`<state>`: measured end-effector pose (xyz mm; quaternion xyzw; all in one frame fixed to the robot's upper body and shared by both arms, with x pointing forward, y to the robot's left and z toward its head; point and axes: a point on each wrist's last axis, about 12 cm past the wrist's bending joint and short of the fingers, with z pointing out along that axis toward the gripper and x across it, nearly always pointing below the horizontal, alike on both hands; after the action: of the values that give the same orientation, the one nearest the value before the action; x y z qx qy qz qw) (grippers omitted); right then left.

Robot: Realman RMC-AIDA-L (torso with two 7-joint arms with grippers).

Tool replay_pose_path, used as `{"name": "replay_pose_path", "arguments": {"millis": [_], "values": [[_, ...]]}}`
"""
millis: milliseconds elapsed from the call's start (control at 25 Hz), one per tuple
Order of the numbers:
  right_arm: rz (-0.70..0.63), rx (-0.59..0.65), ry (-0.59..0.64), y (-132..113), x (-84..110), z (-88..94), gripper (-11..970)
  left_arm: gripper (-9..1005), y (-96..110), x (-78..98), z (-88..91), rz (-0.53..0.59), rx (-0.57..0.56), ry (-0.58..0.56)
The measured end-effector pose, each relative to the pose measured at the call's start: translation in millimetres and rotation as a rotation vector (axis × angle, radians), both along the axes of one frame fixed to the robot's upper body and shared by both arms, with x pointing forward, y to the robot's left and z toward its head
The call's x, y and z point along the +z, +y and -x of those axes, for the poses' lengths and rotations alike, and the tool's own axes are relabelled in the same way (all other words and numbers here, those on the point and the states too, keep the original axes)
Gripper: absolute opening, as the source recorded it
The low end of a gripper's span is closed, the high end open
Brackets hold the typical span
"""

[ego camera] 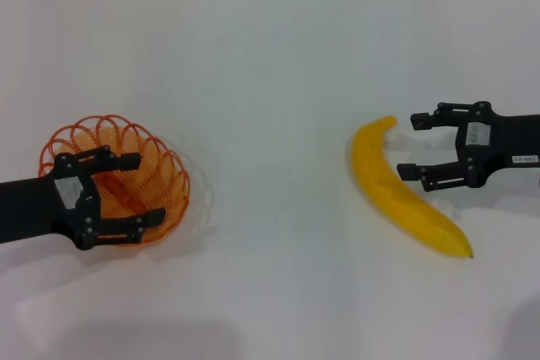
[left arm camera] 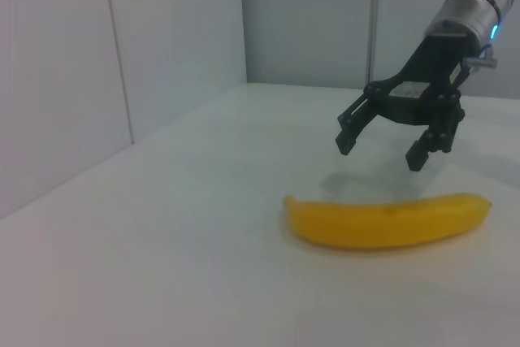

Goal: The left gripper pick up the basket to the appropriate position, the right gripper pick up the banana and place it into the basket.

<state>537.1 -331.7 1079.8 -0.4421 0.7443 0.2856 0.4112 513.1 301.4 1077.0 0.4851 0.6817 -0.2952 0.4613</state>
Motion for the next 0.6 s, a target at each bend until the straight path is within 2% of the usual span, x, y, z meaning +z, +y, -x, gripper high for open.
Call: {"name": "replay_pose_path", "arguments": {"millis": [360,520,600], "values": [[0.002,-0.008,-0.002,0,-0.8,-0.7,894,876,-1,0.5,-1.1,0.000,-0.001,-0.005],[0.001,-0.008,0.000,1,-1.1,-0.5,894,851,6,9.5,-6.8,0.063,0.085,0.032],[0.001,-0.008,0.000,1,-1.1,-0.5,894,838,18,21.4,-14.3,0.110,0.176,0.068]]}}
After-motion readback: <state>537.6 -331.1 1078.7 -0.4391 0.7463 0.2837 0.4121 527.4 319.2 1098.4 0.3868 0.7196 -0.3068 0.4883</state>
